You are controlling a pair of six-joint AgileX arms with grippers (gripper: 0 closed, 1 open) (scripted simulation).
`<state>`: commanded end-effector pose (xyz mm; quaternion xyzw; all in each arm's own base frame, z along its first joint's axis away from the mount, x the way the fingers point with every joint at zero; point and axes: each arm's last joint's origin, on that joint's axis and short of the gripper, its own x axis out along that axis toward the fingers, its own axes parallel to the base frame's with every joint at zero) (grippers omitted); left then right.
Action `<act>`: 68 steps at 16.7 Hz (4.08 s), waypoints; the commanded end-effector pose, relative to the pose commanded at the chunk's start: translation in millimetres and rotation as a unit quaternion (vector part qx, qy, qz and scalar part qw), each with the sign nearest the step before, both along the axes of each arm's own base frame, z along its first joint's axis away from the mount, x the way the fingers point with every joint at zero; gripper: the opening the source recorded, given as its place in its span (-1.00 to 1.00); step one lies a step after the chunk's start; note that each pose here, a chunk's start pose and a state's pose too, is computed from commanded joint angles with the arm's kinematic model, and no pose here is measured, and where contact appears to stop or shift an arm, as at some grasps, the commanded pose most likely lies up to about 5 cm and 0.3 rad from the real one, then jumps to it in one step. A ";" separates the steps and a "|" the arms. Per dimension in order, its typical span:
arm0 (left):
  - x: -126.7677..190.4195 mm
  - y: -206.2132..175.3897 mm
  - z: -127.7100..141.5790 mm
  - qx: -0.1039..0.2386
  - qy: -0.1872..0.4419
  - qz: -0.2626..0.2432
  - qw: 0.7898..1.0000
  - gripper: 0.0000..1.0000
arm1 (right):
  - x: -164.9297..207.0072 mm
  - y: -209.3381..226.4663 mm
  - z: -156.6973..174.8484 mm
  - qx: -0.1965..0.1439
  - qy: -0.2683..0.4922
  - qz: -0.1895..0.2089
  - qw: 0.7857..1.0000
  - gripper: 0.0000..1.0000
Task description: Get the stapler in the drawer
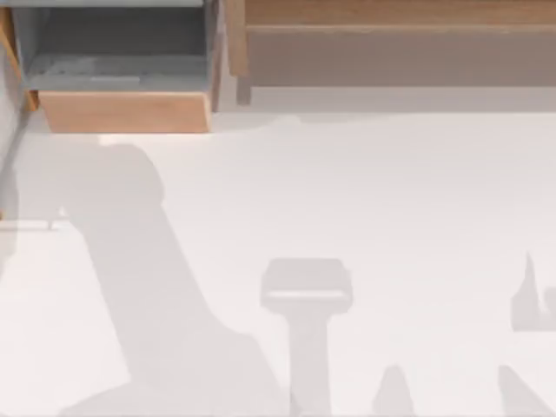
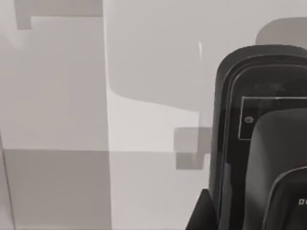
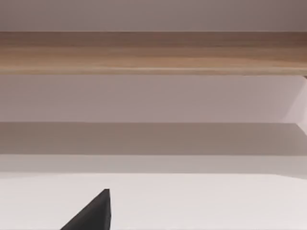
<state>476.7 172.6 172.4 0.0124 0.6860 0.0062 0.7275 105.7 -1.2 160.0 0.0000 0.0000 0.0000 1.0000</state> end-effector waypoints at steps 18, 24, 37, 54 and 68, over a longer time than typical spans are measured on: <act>0.6 -0.5 -20.1 -0.011 0.022 -0.009 1.000 -1.00 | 0.0 0.0 0.0 0.000 0.000 0.000 1.000 1.00; 0.6 -0.5 -20.1 -0.011 0.022 -0.009 1.000 -0.40 | 0.0 0.0 0.0 0.000 0.000 0.000 1.000 1.00; 0.6 -0.5 -20.1 -0.011 0.022 -0.009 1.000 1.00 | 0.0 0.0 0.0 0.000 0.000 0.000 1.000 1.00; -51.5 56.9 86.5 0.077 -0.252 -0.153 0.953 1.00 | 0.0 0.0 0.0 0.000 0.000 0.000 1.000 1.00; -206.2 120.5 -32.7 0.430 -0.367 -0.371 0.737 1.00 | 0.0 0.0 0.0 0.000 0.000 0.000 1.000 1.00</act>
